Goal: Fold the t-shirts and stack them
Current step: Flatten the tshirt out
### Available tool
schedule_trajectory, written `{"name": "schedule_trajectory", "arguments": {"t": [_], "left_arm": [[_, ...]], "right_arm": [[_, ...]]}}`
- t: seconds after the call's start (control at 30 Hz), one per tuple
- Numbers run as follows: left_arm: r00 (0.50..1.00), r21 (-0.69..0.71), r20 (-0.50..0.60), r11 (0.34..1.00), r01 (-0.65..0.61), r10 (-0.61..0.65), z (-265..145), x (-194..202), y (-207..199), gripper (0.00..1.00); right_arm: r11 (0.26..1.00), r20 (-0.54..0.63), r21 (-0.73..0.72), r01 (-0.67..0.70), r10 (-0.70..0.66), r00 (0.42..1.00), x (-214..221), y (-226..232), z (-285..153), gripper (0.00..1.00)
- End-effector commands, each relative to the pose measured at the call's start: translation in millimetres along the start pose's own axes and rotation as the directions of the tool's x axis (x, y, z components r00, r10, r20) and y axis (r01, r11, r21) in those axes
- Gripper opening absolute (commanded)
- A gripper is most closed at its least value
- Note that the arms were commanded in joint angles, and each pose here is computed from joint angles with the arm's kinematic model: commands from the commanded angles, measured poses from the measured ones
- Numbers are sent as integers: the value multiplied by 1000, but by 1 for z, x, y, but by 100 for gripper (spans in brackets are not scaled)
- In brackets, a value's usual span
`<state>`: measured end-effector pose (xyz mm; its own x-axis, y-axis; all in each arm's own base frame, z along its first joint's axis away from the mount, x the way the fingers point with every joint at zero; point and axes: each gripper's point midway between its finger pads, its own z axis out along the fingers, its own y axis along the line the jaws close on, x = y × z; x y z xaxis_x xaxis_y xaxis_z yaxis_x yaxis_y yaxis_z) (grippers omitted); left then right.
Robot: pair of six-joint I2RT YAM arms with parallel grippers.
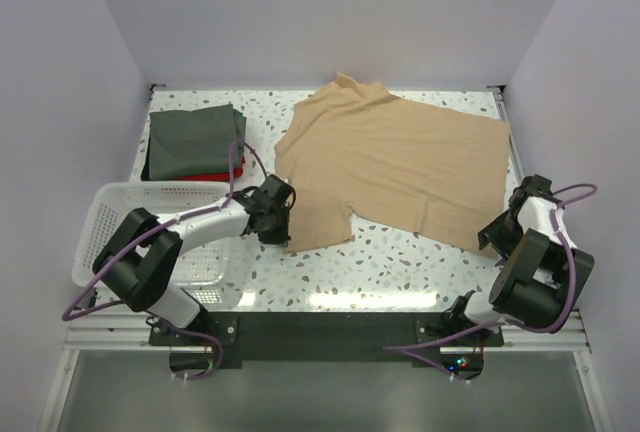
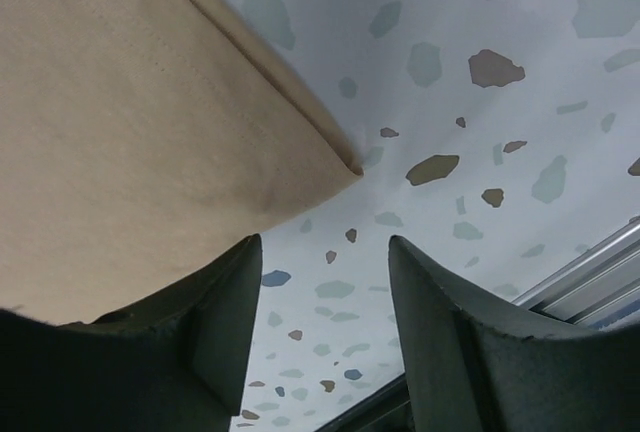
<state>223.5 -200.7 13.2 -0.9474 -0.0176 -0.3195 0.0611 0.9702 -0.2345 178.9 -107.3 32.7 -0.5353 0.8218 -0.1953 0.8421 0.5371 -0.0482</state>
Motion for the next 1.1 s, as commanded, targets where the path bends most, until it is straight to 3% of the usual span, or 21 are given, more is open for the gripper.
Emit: {"name": "schedule_trajectory", "arguments": {"t": [0.0, 0.73, 0.97, 1.07], "left_arm": [[999, -7, 29, 1000, 13, -13, -13, -8, -2, 0], [999, -13, 35, 1000, 1, 0, -13, -17, -6, 0], [999, -19, 33, 1000, -2, 3, -13, -17, -5, 0], [999, -9, 39, 1000, -2, 3, -16, -19, -8, 0]], "right_arm": [[997, 55, 61, -36, 32, 998, -12, -9, 8, 56], [981, 121, 142, -130, 113, 986, -26, -16, 29, 40], [984, 151, 88, -153, 139, 979, -26, -9, 35, 19], [987, 136, 78, -143, 131, 982, -26, -6, 36, 3]]}}
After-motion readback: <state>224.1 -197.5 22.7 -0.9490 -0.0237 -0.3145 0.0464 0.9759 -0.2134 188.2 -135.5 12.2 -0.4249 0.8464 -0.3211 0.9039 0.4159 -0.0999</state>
